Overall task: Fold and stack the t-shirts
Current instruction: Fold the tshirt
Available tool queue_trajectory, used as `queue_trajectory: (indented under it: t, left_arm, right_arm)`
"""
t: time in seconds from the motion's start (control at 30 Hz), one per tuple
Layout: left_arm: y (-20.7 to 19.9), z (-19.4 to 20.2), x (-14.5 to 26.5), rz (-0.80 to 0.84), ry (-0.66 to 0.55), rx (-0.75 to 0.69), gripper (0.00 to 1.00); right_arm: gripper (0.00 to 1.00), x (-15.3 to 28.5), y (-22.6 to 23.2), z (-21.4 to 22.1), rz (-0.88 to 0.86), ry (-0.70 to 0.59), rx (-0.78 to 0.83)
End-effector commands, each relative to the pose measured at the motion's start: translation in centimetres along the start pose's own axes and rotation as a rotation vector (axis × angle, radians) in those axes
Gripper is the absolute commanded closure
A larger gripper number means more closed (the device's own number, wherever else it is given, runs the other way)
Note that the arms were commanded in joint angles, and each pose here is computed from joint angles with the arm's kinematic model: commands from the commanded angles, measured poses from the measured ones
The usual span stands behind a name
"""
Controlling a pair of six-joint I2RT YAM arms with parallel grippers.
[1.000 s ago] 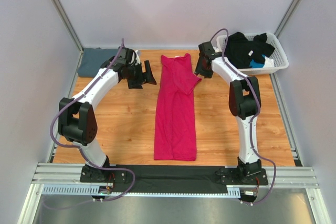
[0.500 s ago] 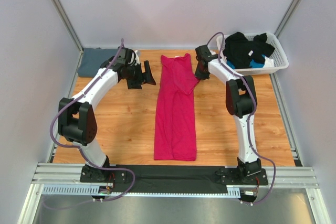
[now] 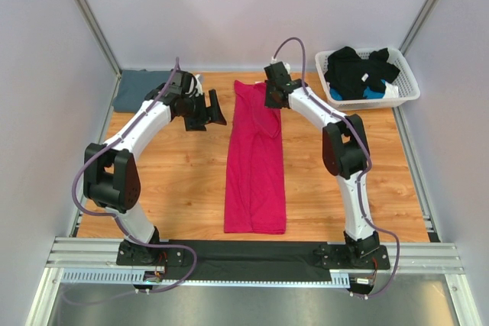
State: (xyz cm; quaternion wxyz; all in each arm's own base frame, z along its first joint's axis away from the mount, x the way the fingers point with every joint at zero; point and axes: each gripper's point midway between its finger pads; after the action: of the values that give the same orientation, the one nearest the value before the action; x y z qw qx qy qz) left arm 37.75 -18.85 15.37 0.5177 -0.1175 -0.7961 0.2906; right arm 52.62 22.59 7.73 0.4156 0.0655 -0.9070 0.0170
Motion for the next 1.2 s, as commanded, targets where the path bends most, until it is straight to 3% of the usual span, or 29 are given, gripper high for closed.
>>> queue_trajectory:
  t: [0.0,0.2,0.27,0.3,0.37,0.4,0.5,0.67,0.8,0.83,0.9,0.93,1.0,1.07,1.17]
  left_arm:
    - [-1.4,-0.5,1.9,0.056,-0.043,-0.034,0.11]
    - [-1.1,0.0,2.0,0.055,-0.039,-0.033,0.11]
    - [-0.9,0.2,2.0,0.051,-0.036,-0.033,0.11]
    - [-0.8,0.3,2.1,0.05,-0.034,-0.033,0.11]
    - [-0.6,0.5,2.1,0.047,-0.032,-0.032,0.11]
    - [-0.6,0.6,2.1,0.048,-0.028,-0.03,0.11]
    - [-0.6,1.0,2.3,0.055,-0.022,-0.022,0.1]
    - [-0.5,2.8,3.7,0.065,-0.011,0.006,0.09]
    - [0.6,6.6,4.5,0.045,0.002,0.077,0.08]
    - [1.6,8.4,4.7,0.031,0.014,0.1,0.08]
    - [1.8,11.2,4.5,0.01,0.042,0.148,0.08]
    - [2.6,13.1,4.7,0.0,0.054,0.159,0.09]
    - [2.5,15.8,4.5,-0.015,0.066,0.192,0.12]
    - [3.3,18.9,4.6,-0.021,0.086,0.202,0.14]
    - [5.4,21.5,4.8,-0.05,0.067,0.258,0.18]
  right_arm:
    - [1.0,3.1,3.5,-4.2,-0.071,-0.147,0.044]
    - [0.93,0.8,5.8,-1.8,-0.131,-0.069,0.019]
    - [0.84,0.4,6.5,-1.2,-0.167,-0.042,0.019]
    - [0.63,0.4,6.6,-1.3,-0.175,-0.038,0.02]
    - [0.44,1.3,6.9,-1.9,-0.201,-0.036,0.027]
    - [0.3,1.8,6.8,-2.3,-0.211,-0.038,0.027]
    - [0.19,5.1,6.9,-4.2,-0.306,-0.051,0.008]
    - [0.1,13.4,4.6,-5.5,-0.32,-0.082,-0.01]
    - [0.1,19.2,3.9,0.5,-0.384,0.009,-0.098]
    - [0.11,18.6,3.6,5.3,-0.39,0.122,-0.123]
    - [0.13,21.1,3.3,8.8,-0.391,0.146,-0.168]
    - [0.13,20.4,2.5,13.8,-0.358,0.242,-0.178]
    - [0.16,22.6,2.9,16.3,-0.378,0.228,-0.227]
    - [0.24,22.5,2.9,22.8,-0.38,0.349,-0.305]
    - [0.31,23.4,3.0,27.6,-0.41,0.372,-0.332]
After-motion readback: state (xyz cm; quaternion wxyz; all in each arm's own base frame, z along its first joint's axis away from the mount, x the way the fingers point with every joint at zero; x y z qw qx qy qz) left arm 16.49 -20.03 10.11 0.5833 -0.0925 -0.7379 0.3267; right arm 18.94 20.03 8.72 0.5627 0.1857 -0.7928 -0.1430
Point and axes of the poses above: each gripper's point midway between its finger pads, its own x axis back along the fingers, its own y axis along the line the jaws close on, z = x × y, and after that the axes turned 11 degrees about x, right-handed
